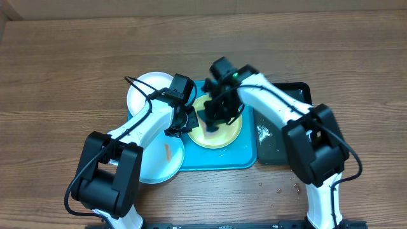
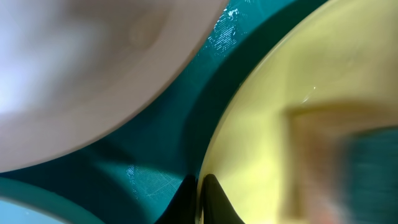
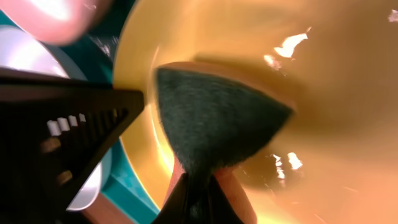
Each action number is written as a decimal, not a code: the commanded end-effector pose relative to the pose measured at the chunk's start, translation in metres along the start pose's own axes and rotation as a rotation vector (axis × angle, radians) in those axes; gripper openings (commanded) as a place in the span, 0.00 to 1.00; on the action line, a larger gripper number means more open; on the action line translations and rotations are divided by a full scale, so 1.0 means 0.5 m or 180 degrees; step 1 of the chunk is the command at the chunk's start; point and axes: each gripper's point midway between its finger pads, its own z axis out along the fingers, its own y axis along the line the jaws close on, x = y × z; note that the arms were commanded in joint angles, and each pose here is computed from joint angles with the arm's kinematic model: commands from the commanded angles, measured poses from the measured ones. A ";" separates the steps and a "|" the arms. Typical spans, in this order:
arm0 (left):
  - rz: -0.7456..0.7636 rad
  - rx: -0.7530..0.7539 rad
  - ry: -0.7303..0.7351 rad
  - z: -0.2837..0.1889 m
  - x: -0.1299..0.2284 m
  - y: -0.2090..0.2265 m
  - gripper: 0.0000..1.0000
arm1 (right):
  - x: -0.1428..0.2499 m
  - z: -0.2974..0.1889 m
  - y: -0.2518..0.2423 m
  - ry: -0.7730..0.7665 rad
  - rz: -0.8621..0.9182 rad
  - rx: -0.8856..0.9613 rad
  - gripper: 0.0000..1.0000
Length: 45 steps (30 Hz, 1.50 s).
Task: Clean dirty plates on tray and stack at the side
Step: 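Scrub the yellow plate with the sponge in the right gripper, then drop the sponge into the black tray and raise the right arm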
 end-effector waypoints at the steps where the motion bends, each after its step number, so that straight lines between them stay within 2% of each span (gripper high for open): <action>1: 0.0056 -0.0040 0.0053 0.006 0.006 0.006 0.06 | -0.044 -0.121 0.008 -0.0394 -0.0077 -0.0138 0.04; 8: 0.0056 -0.0038 0.0051 0.006 0.006 0.006 0.08 | 0.002 -0.254 -0.121 -0.0510 0.0482 0.0399 0.04; 15: 0.0057 -0.0038 0.0053 0.006 0.006 0.006 0.12 | 0.106 -0.318 -0.319 -0.0177 0.1153 0.1506 0.04; 28: 0.0058 -0.0022 0.0030 0.006 0.003 0.003 0.16 | 0.187 -0.216 -0.401 0.0123 0.1348 0.1606 0.04; 30: 0.0059 -0.0022 0.0026 0.006 0.002 0.003 0.19 | 0.195 -0.202 -0.406 0.0142 0.1353 0.1605 0.05; 31: 0.0060 -0.0018 0.0020 0.006 0.001 0.002 0.22 | 0.197 -0.200 -0.407 0.0148 0.1355 0.1604 0.13; 32: 0.0059 -0.0014 0.0013 0.006 0.000 0.002 0.24 | 0.196 -0.200 -0.407 0.0146 0.1355 0.1602 0.27; 34: 0.0060 -0.0010 0.0009 0.006 -0.001 0.001 0.25 | 0.189 -0.204 -0.401 0.0114 0.1354 0.1548 0.45; 37: 0.0059 -0.0009 0.0010 0.006 -0.001 0.001 0.26 | 0.167 -0.230 -0.384 0.0028 0.1366 0.1426 0.48; 40: 0.0058 -0.0010 0.0011 0.006 0.000 0.001 0.34 | 0.143 -0.282 -0.373 -0.0083 0.1394 0.1405 0.52; 42: 0.0070 -0.0010 0.0014 0.007 0.001 0.000 0.36 | 0.132 -0.321 -0.375 -0.0189 0.1477 0.1407 0.67; 45: 0.0095 -0.0006 0.0017 0.007 0.005 -0.005 0.35 | 0.128 -0.364 -0.402 -0.0348 0.1672 0.1415 0.77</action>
